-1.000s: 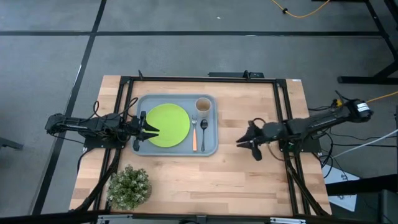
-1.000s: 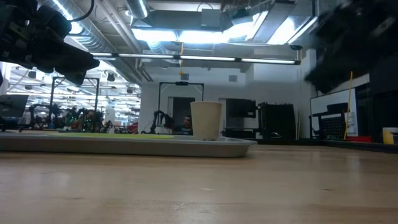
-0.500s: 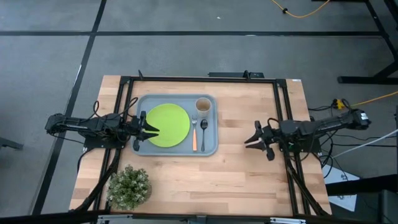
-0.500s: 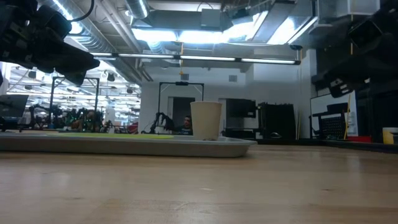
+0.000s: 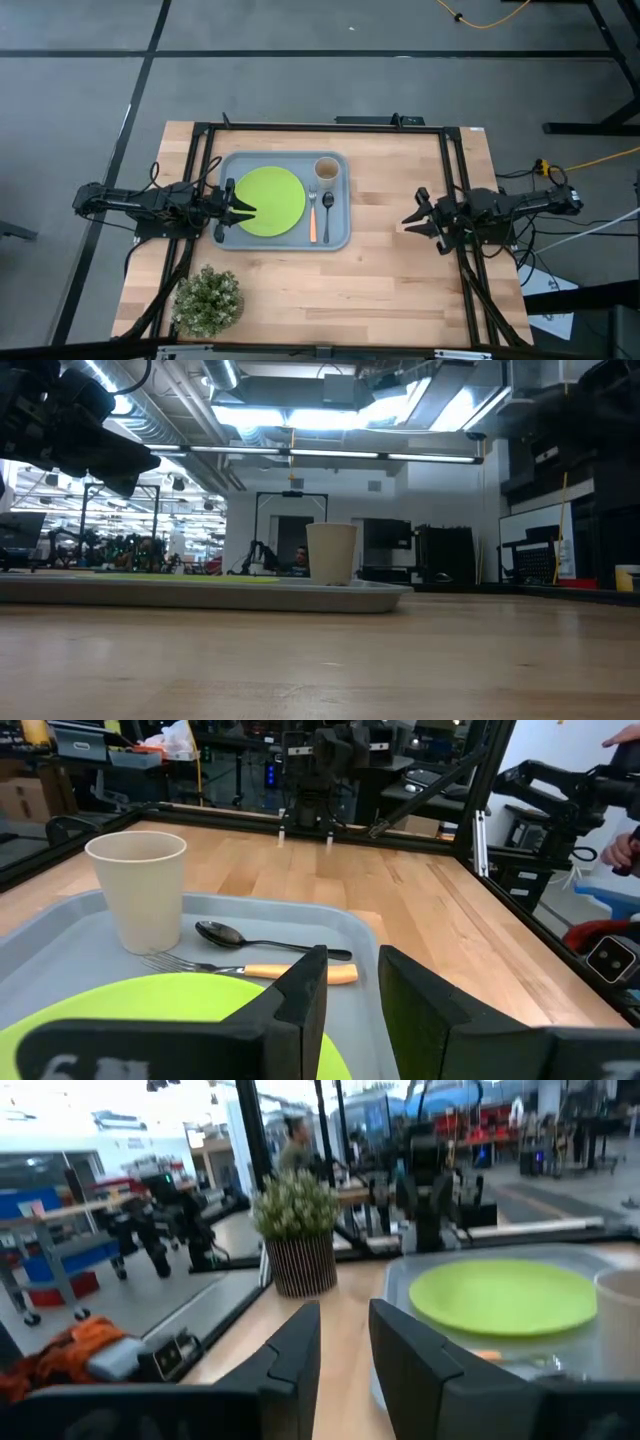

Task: Pick and place plate/cup/fork/spoon on tray
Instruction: Return to Home Position

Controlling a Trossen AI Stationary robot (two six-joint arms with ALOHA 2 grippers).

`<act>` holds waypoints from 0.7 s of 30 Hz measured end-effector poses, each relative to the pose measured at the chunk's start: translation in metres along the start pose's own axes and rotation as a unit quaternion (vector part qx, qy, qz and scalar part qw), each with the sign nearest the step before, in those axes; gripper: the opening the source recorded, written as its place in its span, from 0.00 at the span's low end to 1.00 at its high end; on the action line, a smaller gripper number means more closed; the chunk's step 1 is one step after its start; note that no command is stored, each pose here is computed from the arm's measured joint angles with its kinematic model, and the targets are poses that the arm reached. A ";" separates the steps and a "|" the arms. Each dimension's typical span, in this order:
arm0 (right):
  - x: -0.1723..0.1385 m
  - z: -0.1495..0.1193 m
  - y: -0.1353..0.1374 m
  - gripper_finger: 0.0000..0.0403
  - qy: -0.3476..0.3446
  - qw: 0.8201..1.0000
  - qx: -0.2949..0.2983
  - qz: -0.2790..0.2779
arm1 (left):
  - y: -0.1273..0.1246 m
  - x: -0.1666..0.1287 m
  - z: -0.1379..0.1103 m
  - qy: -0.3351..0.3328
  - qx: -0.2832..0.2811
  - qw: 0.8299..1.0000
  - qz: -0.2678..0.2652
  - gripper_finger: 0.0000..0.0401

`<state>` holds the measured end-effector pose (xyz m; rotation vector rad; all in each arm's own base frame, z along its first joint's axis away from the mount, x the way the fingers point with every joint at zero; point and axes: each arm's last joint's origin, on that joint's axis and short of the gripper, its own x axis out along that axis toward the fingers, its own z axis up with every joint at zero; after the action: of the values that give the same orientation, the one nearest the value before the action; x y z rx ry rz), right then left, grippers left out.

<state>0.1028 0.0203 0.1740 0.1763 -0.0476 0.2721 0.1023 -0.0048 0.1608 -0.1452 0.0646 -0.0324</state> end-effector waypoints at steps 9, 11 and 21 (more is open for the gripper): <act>-0.008 0.005 0.001 0.23 -0.034 0.999 0.020 -0.005 | 0.000 0.000 0.000 0.000 0.000 1.000 0.000 0.22; -0.008 0.001 0.000 0.23 -0.015 1.000 0.023 -0.012 | 0.000 0.000 0.000 0.000 0.000 1.000 0.000 0.22; -0.008 -0.005 -0.001 0.23 0.015 0.999 -0.023 -0.018 | 0.000 0.000 0.000 0.000 0.000 1.000 0.000 0.22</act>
<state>0.0956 0.0179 0.1688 0.1279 -0.0216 0.2366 0.1023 -0.0048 0.1608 -0.1454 0.0638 -0.0328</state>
